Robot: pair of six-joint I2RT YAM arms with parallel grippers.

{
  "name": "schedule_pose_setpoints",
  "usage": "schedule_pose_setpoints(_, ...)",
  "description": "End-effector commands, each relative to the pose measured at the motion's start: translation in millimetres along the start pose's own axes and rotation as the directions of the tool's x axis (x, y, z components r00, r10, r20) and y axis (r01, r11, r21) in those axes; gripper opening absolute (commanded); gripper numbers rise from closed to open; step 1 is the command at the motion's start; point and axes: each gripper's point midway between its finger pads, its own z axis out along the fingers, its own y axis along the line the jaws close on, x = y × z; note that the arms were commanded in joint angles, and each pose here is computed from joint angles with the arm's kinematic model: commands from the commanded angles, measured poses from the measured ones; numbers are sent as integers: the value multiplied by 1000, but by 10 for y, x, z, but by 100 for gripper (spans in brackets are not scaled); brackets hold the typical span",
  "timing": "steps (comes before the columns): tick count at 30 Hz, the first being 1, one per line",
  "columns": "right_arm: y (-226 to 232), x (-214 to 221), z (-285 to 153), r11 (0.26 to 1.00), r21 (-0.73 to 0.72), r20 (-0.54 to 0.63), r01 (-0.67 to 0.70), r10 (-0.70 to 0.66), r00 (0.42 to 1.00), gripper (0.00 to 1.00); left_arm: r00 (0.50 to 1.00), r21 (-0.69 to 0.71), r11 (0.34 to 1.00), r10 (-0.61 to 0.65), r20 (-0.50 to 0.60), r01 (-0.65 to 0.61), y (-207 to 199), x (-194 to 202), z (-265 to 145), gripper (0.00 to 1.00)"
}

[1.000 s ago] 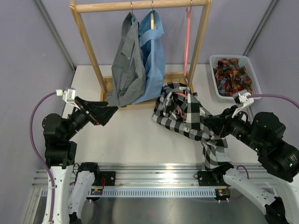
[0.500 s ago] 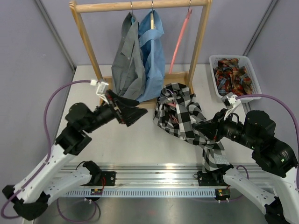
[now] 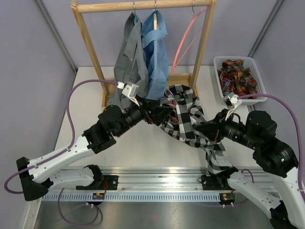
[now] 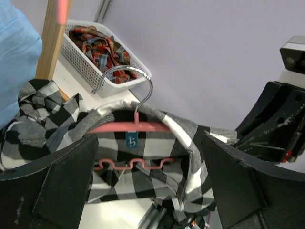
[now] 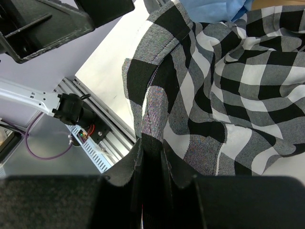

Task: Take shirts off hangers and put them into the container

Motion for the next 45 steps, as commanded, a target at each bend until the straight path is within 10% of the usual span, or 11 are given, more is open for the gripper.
schedule_pose_setpoints(1, 210, -267, -25, 995, -94, 109, 32, -22, 994, 0, 979, 3, 1000, 17, 201, -18, -204, -485, 93, 91)
schedule_pose_setpoints(29, 247, -275, -4, 992, -122, 125, 23, -7, 992, 0, 966, 39, 999, -20, 259, 10, -390, -399, 480, 80)
schedule_pose_setpoints(45, 200, -185, -15, 994, -106, 110, 19, -7, 994, 0, 962, 39, 999, -7, 274, -4, -420, -492, 434, 12)
